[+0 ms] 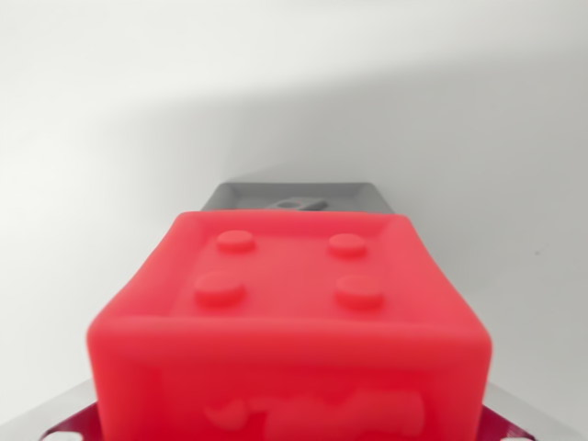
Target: Destack cube
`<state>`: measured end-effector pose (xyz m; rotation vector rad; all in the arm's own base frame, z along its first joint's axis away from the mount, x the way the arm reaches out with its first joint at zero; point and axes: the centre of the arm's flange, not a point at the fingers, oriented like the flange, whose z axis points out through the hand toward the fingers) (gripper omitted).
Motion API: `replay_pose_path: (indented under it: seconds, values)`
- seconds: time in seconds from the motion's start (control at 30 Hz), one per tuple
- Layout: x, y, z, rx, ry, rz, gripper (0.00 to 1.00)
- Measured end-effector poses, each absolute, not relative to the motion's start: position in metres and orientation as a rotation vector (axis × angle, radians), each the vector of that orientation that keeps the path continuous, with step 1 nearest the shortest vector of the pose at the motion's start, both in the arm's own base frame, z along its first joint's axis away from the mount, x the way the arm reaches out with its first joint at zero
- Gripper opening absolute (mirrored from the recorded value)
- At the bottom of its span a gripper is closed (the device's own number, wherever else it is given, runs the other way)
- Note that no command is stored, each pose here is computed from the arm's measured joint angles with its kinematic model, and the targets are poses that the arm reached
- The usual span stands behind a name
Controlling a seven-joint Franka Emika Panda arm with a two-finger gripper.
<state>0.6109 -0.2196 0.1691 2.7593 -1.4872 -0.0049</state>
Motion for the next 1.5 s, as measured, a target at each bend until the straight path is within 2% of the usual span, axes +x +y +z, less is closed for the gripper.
replay_pose_path:
  seconds: [0.6, 1.2, 1.3, 1.5]
  values:
    - [0.612, -0.220, 0.189, 2.762, -1.490, 0.001, 0.00]
    - [0.612, -0.221, 0.239, 2.766, -1.496, 0.004, 0.00]
    - [0.611, -0.221, 0.245, 2.772, -1.486, 0.008, 0.00]
    - [0.599, -0.217, 0.242, 2.814, -1.397, -0.007, 0.00]
